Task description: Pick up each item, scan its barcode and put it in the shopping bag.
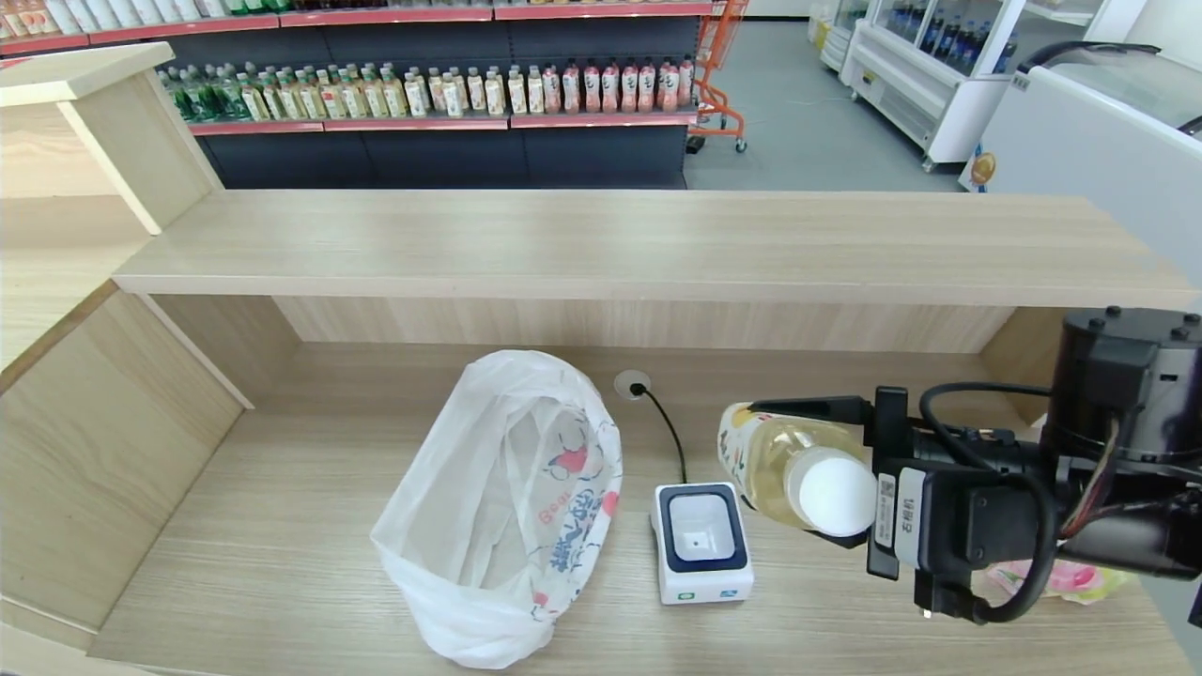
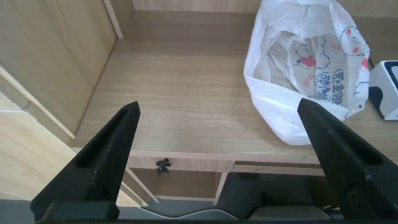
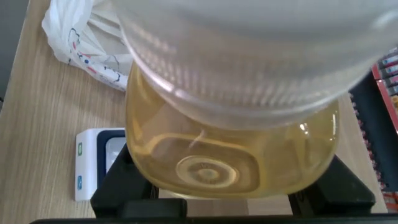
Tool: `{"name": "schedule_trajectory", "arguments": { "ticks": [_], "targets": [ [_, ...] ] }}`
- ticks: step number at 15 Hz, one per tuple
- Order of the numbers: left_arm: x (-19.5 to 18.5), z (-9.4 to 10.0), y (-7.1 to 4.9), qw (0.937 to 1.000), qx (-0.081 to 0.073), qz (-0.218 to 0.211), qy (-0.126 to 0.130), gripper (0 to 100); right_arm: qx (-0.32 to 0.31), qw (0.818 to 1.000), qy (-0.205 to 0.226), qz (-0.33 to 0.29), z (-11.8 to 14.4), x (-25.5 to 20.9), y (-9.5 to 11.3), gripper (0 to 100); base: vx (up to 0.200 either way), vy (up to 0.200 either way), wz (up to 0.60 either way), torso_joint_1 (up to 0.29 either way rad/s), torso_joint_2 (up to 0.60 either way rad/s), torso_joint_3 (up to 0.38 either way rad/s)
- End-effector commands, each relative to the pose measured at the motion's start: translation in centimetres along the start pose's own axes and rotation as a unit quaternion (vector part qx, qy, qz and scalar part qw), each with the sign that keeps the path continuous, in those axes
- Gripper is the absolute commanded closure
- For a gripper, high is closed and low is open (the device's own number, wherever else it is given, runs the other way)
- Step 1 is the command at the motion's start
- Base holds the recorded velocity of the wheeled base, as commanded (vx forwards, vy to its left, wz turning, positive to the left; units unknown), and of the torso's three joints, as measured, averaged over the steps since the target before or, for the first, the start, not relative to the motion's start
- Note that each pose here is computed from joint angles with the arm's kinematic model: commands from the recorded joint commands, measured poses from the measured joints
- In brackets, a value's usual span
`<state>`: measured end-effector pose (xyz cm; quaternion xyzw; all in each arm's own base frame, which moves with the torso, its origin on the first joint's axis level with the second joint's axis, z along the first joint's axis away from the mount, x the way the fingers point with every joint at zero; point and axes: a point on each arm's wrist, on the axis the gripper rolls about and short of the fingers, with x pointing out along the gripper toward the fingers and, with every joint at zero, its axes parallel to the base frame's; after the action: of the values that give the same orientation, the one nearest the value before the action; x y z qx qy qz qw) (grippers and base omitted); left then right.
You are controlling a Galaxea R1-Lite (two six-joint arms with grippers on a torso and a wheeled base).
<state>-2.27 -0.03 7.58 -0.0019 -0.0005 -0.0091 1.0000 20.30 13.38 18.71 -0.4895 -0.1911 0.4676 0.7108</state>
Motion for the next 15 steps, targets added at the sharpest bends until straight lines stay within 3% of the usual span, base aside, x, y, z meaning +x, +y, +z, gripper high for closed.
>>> {"name": "schedule_trajectory", "arguments": {
  "ticks": [1,6,15],
  "targets": [
    [0.0,0.0,0.0,1.0,0.0,0.0,0.0,0,0.004,1.0,0.018,0.008,-2.8,-0.3,-0.1,100,0.0,0.2,0.0,0.002,0.0,0.002],
    [0.0,0.0,0.0,1.0,0.001,0.0,0.0,0,0.006,0.999,-0.008,0.037,-6.3,0.5,1.0,100,0.0,0.0,0.0,0.0,0.0,0.0],
    [0.0,0.0,0.0,1.0,0.0,0.0,0.0,0,0.017,0.996,-0.026,0.082,-8.9,2.6,3.1,100,0.0,0.0,0.0,0.0,0.0,0.0]
  ]
}}
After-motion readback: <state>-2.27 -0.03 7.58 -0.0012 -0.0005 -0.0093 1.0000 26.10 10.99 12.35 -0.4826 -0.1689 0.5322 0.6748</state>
